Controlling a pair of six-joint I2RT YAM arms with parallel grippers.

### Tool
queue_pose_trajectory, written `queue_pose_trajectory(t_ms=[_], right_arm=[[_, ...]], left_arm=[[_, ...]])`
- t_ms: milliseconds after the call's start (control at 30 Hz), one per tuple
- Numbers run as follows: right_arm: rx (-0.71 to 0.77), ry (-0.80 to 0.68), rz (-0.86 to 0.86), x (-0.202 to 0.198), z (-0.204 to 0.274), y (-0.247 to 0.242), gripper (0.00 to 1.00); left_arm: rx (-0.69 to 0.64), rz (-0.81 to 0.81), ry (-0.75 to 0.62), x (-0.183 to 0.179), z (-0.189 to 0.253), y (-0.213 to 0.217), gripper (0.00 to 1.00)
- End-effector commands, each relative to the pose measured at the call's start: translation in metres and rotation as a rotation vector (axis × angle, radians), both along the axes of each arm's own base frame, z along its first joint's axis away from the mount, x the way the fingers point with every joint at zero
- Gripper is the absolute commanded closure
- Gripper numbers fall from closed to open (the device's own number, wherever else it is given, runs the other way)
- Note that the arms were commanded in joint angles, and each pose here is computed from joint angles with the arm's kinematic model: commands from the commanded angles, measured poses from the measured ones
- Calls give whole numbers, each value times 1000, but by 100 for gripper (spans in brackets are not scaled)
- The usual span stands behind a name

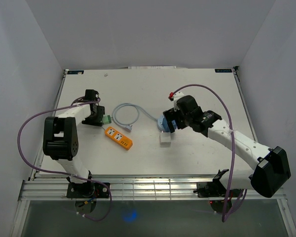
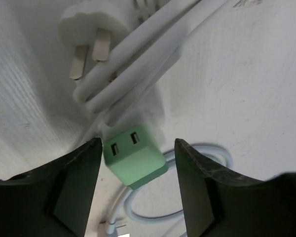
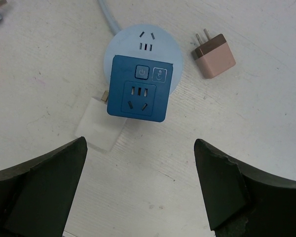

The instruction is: Insert the plug

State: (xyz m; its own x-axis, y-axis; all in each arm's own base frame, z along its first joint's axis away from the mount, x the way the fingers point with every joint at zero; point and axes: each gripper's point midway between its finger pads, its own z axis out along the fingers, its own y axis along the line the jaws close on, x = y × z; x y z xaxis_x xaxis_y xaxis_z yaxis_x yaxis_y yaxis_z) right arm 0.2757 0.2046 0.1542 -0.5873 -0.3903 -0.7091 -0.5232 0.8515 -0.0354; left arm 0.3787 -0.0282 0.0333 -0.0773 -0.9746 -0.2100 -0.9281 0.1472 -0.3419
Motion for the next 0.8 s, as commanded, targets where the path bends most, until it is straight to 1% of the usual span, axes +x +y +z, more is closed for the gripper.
queue_pose_trajectory(t_ms=[0, 67, 167, 200, 267, 333, 400, 600, 667, 767], right_arm=[[53, -35, 2, 2, 12, 5, 6], [54, -38, 0, 2, 12, 4, 6], [51, -42, -1, 2, 13, 3, 6], [52, -45, 0, 2, 14, 3, 6], [54, -46, -3, 2, 14, 2, 6], [53, -44, -3, 2, 13, 2, 6], [54, -42, -4, 2, 12, 1, 6], [69, -36, 3, 1, 12, 4, 6], [73, -33, 7, 1, 12, 6, 6], [76, -35, 6, 0, 13, 5, 6]], left_arm=[[10, -9, 26, 3, -3, 5, 27], [-3, -29, 31, 6, -4, 2, 17], [-6, -67, 9, 13, -2, -1, 13], [-7, -81, -16, 19, 0, -2, 13], [-22, -105, -17, 21, 1, -6, 13], [-40, -108, 23, 12, -2, -9, 13], [-46, -71, 71, 0, -5, -7, 13], [-110, -36, 75, -14, -2, -16, 13], [-132, -16, 111, -20, -4, -18, 14], [-145, -15, 136, -21, -4, -20, 14]])
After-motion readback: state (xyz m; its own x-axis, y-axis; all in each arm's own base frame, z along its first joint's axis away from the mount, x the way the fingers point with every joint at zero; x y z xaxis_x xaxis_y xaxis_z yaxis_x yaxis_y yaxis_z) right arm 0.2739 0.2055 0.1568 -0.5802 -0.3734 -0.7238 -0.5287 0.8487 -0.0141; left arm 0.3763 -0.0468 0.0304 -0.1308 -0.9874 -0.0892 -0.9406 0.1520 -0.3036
